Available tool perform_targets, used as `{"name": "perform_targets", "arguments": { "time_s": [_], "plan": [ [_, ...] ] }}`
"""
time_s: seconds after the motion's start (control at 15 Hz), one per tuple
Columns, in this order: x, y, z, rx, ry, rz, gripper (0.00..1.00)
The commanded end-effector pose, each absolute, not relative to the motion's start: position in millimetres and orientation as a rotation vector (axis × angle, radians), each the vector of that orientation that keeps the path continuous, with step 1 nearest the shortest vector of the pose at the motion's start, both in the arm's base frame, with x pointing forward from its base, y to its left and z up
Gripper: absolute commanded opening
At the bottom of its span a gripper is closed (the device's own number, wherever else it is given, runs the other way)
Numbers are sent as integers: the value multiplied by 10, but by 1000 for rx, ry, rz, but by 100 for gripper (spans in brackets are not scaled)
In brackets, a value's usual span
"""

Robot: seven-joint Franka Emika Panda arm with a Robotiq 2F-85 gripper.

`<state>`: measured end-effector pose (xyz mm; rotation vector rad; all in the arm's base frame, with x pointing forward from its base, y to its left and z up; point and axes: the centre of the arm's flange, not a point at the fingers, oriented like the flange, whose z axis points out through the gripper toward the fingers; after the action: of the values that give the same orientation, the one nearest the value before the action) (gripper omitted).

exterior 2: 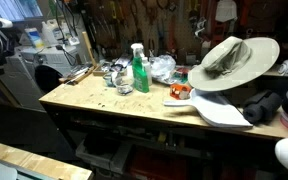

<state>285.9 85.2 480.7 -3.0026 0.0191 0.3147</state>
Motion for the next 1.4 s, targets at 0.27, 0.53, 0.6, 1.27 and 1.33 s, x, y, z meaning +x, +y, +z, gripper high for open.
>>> {"name": "perform_targets", "arguments": {
  "time_s": [0.27, 0.53, 0.6, 1.27, 1.33],
  "plan": [
    [2859, 852, 4807, -3003, 19, 315, 100],
    [2859, 852, 4807, -3003, 19, 315, 100],
    [2859, 852, 4807, -3003, 19, 315, 100],
    [3152, 360, 5006, -2923, 304, 259, 100],
    [3235, 202, 5055, -2899, 376, 251, 100]
  ]
}}
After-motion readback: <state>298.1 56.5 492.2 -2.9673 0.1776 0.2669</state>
